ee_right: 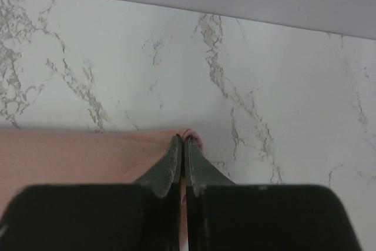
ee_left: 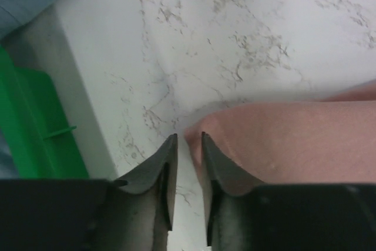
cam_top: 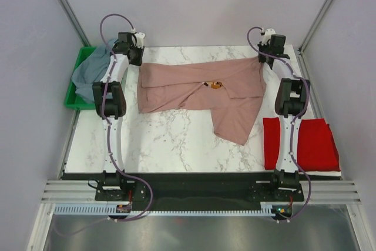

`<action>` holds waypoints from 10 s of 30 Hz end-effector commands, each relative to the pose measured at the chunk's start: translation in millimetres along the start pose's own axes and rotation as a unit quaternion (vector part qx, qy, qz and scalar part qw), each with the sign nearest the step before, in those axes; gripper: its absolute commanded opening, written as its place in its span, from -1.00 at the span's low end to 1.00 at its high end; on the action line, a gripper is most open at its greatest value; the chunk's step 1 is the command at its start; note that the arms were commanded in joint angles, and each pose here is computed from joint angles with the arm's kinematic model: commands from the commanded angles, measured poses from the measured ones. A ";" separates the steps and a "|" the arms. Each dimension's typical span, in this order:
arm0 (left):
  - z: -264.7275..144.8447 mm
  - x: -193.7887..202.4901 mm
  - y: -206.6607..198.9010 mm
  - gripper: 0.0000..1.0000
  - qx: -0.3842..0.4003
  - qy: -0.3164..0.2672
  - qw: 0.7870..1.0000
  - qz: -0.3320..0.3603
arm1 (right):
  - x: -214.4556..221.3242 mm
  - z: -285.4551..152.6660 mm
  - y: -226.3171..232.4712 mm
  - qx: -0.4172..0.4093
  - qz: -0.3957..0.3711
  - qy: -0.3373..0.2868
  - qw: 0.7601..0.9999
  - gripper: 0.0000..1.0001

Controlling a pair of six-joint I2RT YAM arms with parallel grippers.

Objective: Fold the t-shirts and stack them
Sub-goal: Fold the tshirt

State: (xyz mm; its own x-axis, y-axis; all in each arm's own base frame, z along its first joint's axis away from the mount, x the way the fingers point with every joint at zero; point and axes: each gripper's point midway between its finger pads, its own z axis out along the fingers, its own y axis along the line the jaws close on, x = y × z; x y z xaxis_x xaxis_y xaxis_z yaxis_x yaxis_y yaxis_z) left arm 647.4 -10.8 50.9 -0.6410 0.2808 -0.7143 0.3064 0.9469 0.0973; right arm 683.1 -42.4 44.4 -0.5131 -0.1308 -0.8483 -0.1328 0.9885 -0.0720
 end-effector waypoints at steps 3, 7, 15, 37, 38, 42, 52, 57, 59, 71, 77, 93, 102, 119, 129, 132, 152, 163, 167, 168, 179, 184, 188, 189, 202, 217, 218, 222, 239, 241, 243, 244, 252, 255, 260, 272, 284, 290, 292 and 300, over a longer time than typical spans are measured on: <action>-27.6 -78.8 14.3 -0.11 -0.071 -0.100 0.992 -0.003 | -72.5 -12.3 -22.4 0.046 0.005 -0.085 0.995 -0.17; -71.0 -119.1 18.5 0.10 -0.096 -0.141 0.985 0.003 | -129.8 -54.5 -35.8 0.084 0.020 -0.133 0.987 0.13; -163.2 -76.9 -45.1 -0.06 -0.019 -0.059 0.998 0.031 | -124.7 -132.6 15.6 -0.012 0.027 -0.108 0.994 0.22; -143.0 105.5 -133.5 -0.24 0.167 0.191 0.961 -0.113 | 106.7 -244.3 142.7 -0.267 -0.063 0.171 0.946 0.11; -137.7 104.6 -129.9 -0.24 0.164 0.191 0.962 -0.111 | 106.9 -244.8 142.7 -0.266 -0.066 0.172 0.946 0.11; -127.2 105.1 -124.8 -0.25 0.161 0.193 0.961 -0.114 | 111.0 -244.2 142.6 -0.266 -0.070 0.179 0.945 0.11; -112.0 104.5 -115.6 -0.47 0.150 0.194 0.963 -0.110 | 122.5 -246.2 139.6 -0.258 -0.077 0.191 0.944 0.11; -114.2 110.4 -109.1 -0.55 0.135 0.201 0.964 -0.110 | 125.9 -249.8 141.1 -0.259 -0.074 0.191 0.944 0.11; -116.2 112.7 -106.1 -0.56 0.129 0.205 0.964 -0.113 | 126.6 -250.9 141.5 -0.258 -0.072 0.192 0.944 0.11; -112.0 115.4 -109.1 -0.51 0.146 0.207 0.959 -0.124 | 126.5 -248.3 143.1 -0.259 -0.064 0.188 0.945 0.10; -114.0 113.4 -117.6 -0.40 0.169 0.205 0.955 -0.134 | 125.7 -246.7 142.8 -0.257 -0.064 0.187 0.946 0.11; -113.2 118.5 -125.7 -0.65 0.182 0.214 0.951 -0.131 | 126.7 -246.4 142.4 -0.253 -0.063 0.185 0.948 0.10; -116.1 98.4 -110.1 -0.96 0.155 0.190 0.963 -0.116 | 151.6 -245.4 135.9 -0.244 -0.094 0.209 0.942 0.05; -108.8 80.2 -71.9 -0.95 0.095 0.163 0.978 -0.088 | 204.1 -246.8 120.6 -0.219 -0.166 0.292 0.916 -0.01; -99.5 84.3 -42.3 -0.95 0.071 0.160 0.980 -0.097 | 207.9 -252.4 111.5 -0.210 -0.193 0.307 0.908 -0.03; -97.2 86.0 -41.8 -0.95 0.071 0.162 0.980 -0.094 | 206.7 -253.3 108.4 -0.206 -0.197 0.311 0.907 -0.03; -92.3 70.0 -16.1 -0.95 0.023 0.143 0.986 -0.082 | 200.7 -256.7 98.6 -0.194 -0.214 0.319 0.903 -0.04; -105.8 67.3 -7.5 -0.37 -0.003 0.144 0.987 -0.073 | 181.6 -258.1 103.5 -0.203 -0.199 0.299 0.911 -0.04; -131.5 34.3 3.9 -0.30 -0.034 0.102 0.992 -0.069 | 149.4 -264.3 107.3 -0.205 -0.195 0.260 0.923 -0.02; -139.0 24.8 3.3 -0.30 -0.030 0.088 0.993 -0.068 | 134.3 -267.8 109.9 -0.207 -0.189 0.241 0.929 0.00; -168.8 68.2 -134.8 -0.31 0.144 0.127 0.978 0.085 | 95.1 -259.2 117.4 -0.215 -0.175 0.183 0.943 0.03; -171.7 95.2 -164.1 -0.35 0.171 0.158 0.968 0.098 | 81.3 -255.1 120.0 -0.224 -0.180 0.168 0.943 0.04; -180.8 114.2 -166.6 -0.27 0.183 0.170 0.961 0.121 | 94.2 -284.0 133.2 -0.290 -0.245 0.175 0.908 0.07; -182.5 117.2 -164.3 -0.24 0.177 0.172 0.960 0.128 | 106.4 -299.3 134.5 -0.303 -0.263 0.185 0.897 0.08; -174.4 112.9 -147.2 -0.16 0.120 0.168 0.973 0.099 | 178.6 -370.7 152.4 -0.410 -0.546 0.087 0.726 0.08; -170.0 123.0 -131.8 -0.17 0.089 0.188 0.973 0.097 | 232.1 -391.7 190.3 -0.503 -0.600 0.097 0.615 0.00; -170.0 123.1 -131.3 -0.17 0.088 0.189 0.973 0.097 | 235.0 -394.0 187.2 -0.503 -0.605 0.105 0.608 -0.01; -168.6 124.2 -128.4 -0.17 0.082 0.192 0.973 0.100 | 239.5 -397.2 186.2 -0.507 -0.611 0.104 0.599 -0.02; -167.1 130.9 -123.5 -0.17 0.074 0.203 0.970 0.108 | 252.0 -377.3 189.1 -0.501 -0.608 0.131 0.602 -0.57; -171.3 134.4 -120.9 -0.17 0.072 0.205 0.970 0.109 | 250.3 -378.7 187.5 -0.498 -0.609 0.134 0.603 -0.80; -177.0 140.2 -116.7 -0.16 0.078 0.206 0.970 0.107 | 249.4 -380.2 185.2 -0.494 -0.610 0.137 0.604 -0.89; -179.9 142.9 -115.5 -0.15 0.084 0.207 0.969 0.104 | 247.5 -381.3 184.6 -0.489 -0.612 0.137 0.606 -0.95; -195.9 165.9 -111.7 -0.13 0.125 0.223 0.965 0.064 | 232.4 -374.8 188.0 -0.467 -0.586 0.136 0.649 -1.00; -192.9 169.6 -114.6 -0.13 0.133 0.227 0.963 0.062 | 232.2 -371.7 187.0 -0.463 -0.582 0.142 0.654 -1.00; -183.4 179.2 -116.4 -0.13 0.137 0.246 0.958 0.051 | 231.6 -369.4 185.2 -0.458 -0.581 0.148 0.656 -1.00; -163.2 181.7 -111.9 -0.12 0.132 0.250 0.958 0.044 | 225.7 -367.8 184.7 -0.446 -0.574 0.150 0.670 -1.00; -176.1 162.1 -109.6 -0.95 0.131 0.221 0.965 0.059 | 153.7 -351.0 167.7 -0.324 -0.480 0.109 0.808 -1.00; -182.6 141.1 -104.6 -0.95 0.126 0.205 0.968 0.067 | 95.5 -335.7 139.0 -0.253 -0.450 0.073 0.853 -1.00; -183.9 127.7 -103.1 -0.95 0.125 0.192 0.971 0.065 | 80.6 -331.5 131.8 -0.235 -0.443 0.064 0.863 -1.00; -185.6 97.7 -107.3 -0.95 0.150 0.181 0.970 0.058 | 5.9 -303.4 116.8 -0.178 -0.395 0.011 0.901 -1.00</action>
State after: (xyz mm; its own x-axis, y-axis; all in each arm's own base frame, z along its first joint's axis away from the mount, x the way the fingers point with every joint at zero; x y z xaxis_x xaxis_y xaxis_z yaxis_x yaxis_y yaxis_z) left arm 415.8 -48.6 81.9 -0.8032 0.4541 -0.3856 0.5129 0.8563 -0.0601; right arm 375.9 49.0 162.2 -0.1381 -0.8380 -0.5279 -0.7937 0.4124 -0.4471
